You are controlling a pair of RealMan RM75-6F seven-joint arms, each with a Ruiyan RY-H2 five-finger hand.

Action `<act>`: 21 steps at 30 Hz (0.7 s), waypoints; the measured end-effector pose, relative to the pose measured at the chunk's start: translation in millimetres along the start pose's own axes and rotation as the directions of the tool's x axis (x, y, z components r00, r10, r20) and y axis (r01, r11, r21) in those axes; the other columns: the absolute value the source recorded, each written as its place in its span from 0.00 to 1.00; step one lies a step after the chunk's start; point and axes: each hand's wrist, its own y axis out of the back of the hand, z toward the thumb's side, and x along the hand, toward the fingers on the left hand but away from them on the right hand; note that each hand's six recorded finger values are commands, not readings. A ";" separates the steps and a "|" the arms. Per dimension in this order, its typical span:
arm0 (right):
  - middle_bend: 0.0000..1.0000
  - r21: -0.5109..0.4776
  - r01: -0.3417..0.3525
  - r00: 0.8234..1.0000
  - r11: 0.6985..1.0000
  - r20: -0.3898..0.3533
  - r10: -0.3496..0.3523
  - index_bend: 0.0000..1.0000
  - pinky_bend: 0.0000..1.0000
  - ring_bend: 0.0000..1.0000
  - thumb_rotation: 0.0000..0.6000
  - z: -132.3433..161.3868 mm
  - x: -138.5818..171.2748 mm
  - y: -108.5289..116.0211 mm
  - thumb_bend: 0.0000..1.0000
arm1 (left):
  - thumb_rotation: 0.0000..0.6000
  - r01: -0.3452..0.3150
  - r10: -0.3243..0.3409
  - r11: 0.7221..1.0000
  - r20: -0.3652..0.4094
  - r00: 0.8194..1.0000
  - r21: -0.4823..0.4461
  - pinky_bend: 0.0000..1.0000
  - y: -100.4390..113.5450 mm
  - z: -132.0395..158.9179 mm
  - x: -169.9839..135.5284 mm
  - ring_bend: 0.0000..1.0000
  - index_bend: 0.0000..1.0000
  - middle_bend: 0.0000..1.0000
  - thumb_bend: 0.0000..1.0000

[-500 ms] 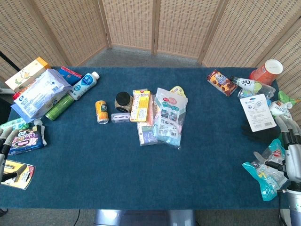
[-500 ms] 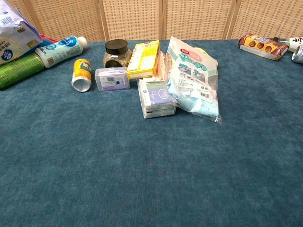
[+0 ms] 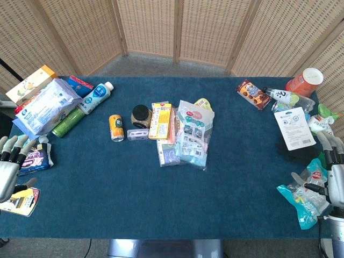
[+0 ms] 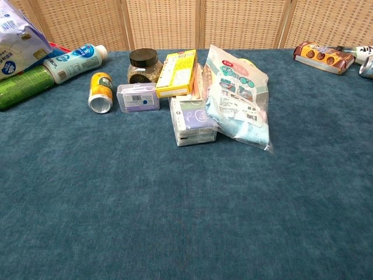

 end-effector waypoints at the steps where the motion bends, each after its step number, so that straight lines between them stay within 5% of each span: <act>1: 0.00 -0.001 0.001 1.000 1.000 -0.001 -0.001 0.00 0.00 0.00 1.00 0.3 0.0 0.3 0.00 | 1.00 -0.005 0.004 0.999 0.027 1.000 0.032 0.00 0.1 2.3 8.9 0.00 0.11 0.00 0.00; 10: 0.00 -0.013 0.015 1.000 1.000 -0.005 -0.015 0.00 0.00 0.00 1.00 1.8 0.2 5.0 0.00 | 1.00 -0.049 -0.052 0.945 0.295 0.954 0.323 0.00 -13.8 49.2 106.1 0.00 0.08 0.00 0.00; 21: 0.00 -0.023 0.022 1.000 1.000 0.007 -0.022 0.00 0.00 0.00 1.00 -3.3 -1.3 8.8 0.00 | 1.00 -0.036 -0.183 0.856 0.368 0.912 0.516 0.00 -54.5 114.8 186.2 0.00 0.06 0.00 0.00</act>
